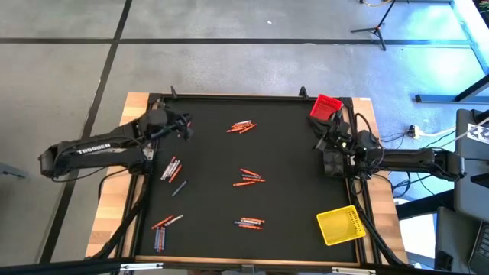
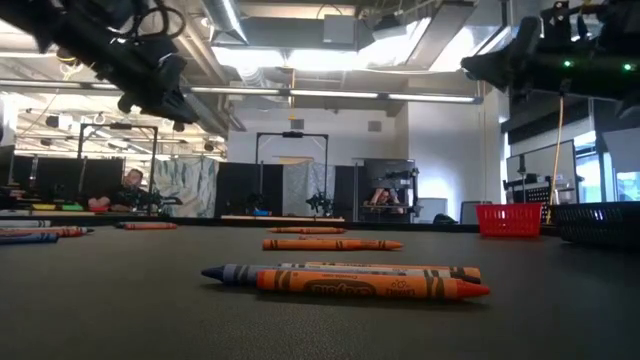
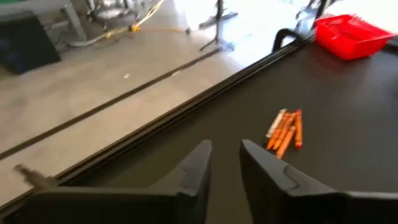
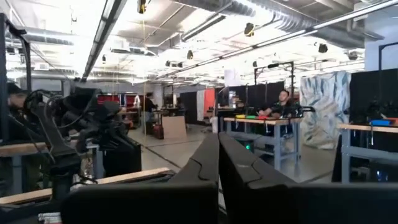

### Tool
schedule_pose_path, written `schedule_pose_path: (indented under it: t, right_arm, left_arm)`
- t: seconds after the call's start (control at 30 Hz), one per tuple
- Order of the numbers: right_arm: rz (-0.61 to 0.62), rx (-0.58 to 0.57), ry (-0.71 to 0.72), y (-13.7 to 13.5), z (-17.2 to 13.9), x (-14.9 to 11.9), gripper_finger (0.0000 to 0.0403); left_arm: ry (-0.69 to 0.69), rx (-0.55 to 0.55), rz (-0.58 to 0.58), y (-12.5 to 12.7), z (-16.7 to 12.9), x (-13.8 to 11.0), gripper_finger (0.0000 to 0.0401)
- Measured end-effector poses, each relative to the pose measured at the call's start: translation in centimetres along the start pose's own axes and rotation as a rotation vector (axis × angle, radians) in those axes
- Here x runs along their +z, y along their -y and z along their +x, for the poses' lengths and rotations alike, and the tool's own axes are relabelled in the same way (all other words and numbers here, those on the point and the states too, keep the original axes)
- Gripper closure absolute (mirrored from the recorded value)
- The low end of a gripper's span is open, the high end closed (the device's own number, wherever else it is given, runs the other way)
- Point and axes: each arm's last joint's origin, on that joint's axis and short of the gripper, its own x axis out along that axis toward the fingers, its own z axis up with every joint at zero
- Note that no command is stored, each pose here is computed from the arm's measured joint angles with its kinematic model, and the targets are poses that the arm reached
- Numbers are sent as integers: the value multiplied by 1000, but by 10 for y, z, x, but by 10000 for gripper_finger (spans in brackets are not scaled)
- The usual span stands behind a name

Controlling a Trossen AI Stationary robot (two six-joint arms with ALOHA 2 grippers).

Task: Sort crayons
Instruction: Put the orange crayon into the red bin

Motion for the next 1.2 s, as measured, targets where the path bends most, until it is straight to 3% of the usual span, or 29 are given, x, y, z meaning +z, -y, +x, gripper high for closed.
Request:
schedule_pose_path:
  t: [0.17,0.37,0.53,0.67,0.87,1.03,1.2]
  right_arm:
    - [-15,4,-71,-4,22,3,402]
    - [-29,9,-146,-10,54,2,402]
    - [-38,13,-197,-15,72,-6,399]
    - [-63,8,-247,-17,81,-16,364]
    - [-80,116,-262,-22,92,-19,302]
    - [-94,121,-284,-23,96,-18,289]
    - [-100,120,-281,-23,96,-17,288]
  left_arm:
    - [-201,22,2,-3,8,13,274]
    - [-423,113,5,-7,25,12,274]
    - [-528,107,-1,-8,41,5,275]
    - [-608,117,-14,-12,54,-3,275]
    - [-737,90,-42,-17,73,-16,275]
    - [-827,72,-24,-20,87,-28,275]
    - [-871,124,-22,-28,95,-35,275]
